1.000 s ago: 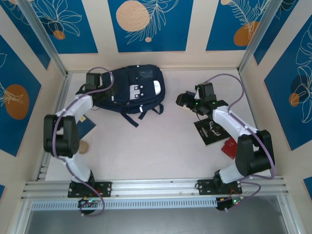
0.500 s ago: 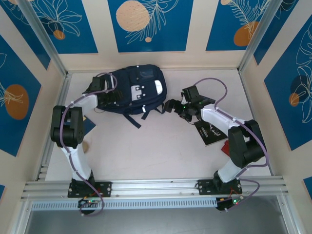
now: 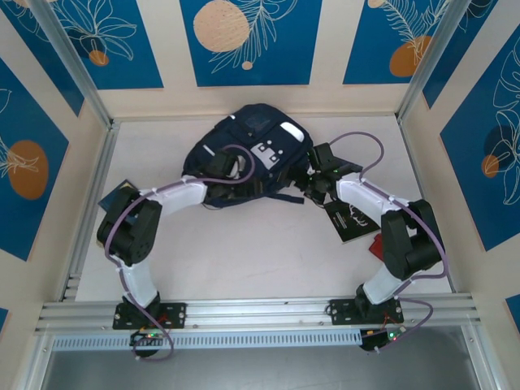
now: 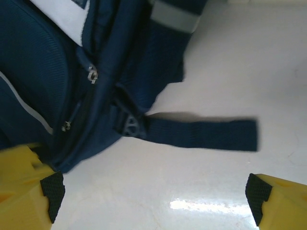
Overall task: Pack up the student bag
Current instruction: Rotate the student bag at the top-center of the table.
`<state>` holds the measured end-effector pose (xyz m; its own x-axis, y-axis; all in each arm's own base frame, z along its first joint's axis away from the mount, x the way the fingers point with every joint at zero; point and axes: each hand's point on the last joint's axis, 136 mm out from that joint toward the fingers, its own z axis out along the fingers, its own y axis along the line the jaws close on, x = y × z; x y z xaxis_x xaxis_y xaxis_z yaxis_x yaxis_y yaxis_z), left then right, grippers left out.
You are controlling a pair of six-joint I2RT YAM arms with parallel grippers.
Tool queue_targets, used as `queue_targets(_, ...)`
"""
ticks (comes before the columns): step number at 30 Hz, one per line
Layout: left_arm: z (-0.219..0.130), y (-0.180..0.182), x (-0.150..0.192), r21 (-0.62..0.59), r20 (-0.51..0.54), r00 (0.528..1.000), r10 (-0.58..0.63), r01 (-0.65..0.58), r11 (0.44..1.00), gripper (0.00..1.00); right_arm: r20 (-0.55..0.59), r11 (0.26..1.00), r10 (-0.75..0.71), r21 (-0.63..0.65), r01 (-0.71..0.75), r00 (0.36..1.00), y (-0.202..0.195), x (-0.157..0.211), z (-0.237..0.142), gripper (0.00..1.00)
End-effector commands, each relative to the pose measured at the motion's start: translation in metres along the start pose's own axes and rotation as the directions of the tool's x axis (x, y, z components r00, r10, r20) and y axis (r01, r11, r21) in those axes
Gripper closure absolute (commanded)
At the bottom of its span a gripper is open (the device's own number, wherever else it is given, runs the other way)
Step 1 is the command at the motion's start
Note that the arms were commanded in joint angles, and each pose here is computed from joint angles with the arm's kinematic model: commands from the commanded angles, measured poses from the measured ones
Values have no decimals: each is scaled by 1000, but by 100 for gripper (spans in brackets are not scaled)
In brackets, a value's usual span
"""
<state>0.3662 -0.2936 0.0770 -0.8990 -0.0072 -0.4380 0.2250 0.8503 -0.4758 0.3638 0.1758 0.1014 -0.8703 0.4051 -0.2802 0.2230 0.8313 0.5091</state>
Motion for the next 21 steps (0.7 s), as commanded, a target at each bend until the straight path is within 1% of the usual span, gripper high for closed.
queue_targets(1, -4, -28, 26, 56, -99, 994, -36, 42, 998, 17, 45, 999, 47, 7, -47, 998, -8, -4, -14, 1)
queue_targets(3, -25, -32, 8, 57, -43, 999, -19, 22, 998, 17, 41, 999, 46, 2, -46, 998, -8, -4, -15, 2)
queue_targets(5, -45, -26, -12, 18, 14, 1000, 2, -2, 1000, 17, 28, 1000, 26, -10, -25, 999, -1, -1, -14, 3)
queue_targets(7, -59, -7, -27, -42, 47, 999, 2, 0, 999, 19, 12, 1000, 14, -22, -14, 1000, 7, 2, -10, 5)
queue_targets(11, -71, 48, -46, -143, 65, 995, -70, 79, 987, 30, -31, 999, 1, -50, -2, 1000, 29, 11, 5, 10)
queue_targets(12, -70, 63, -47, -169, 59, 994, -97, 106, 980, 33, -40, 998, -3, -59, 0, 999, 36, 12, 10, 12)
queue_targets(14, -65, 84, -46, -202, 32, 991, -128, 132, 970, 38, -53, 998, -8, -59, 5, 999, 46, 13, 20, 14)
queue_targets(15, -60, 92, -44, -212, 17, 990, -141, 141, 967, 44, -58, 998, -12, -60, 8, 998, 52, 12, 24, 15)
queue_targets(16, -55, 97, -42, -213, 1, 989, -147, 144, 966, 46, -65, 998, -11, -59, 7, 998, 56, 12, 29, 16)
queue_targets(18, -44, 106, -32, -232, -41, 987, -158, 145, 962, 54, -83, 998, -16, -67, 11, 996, 66, 11, 40, 19)
queue_targets(19, -40, 109, -28, -242, -56, 985, -165, 147, 959, 55, -92, 998, -17, -67, 11, 996, 69, 12, 46, 20)
queue_targets(20, -35, 114, -20, -252, -75, 981, -177, 153, 956, 56, -99, 998, -19, -67, 12, 995, 73, 11, 51, 21)
queue_targets(21, -32, 118, -11, -263, -93, 978, -189, 159, 952, 60, -106, 998, -20, -61, 13, 994, 76, 11, 56, 21)
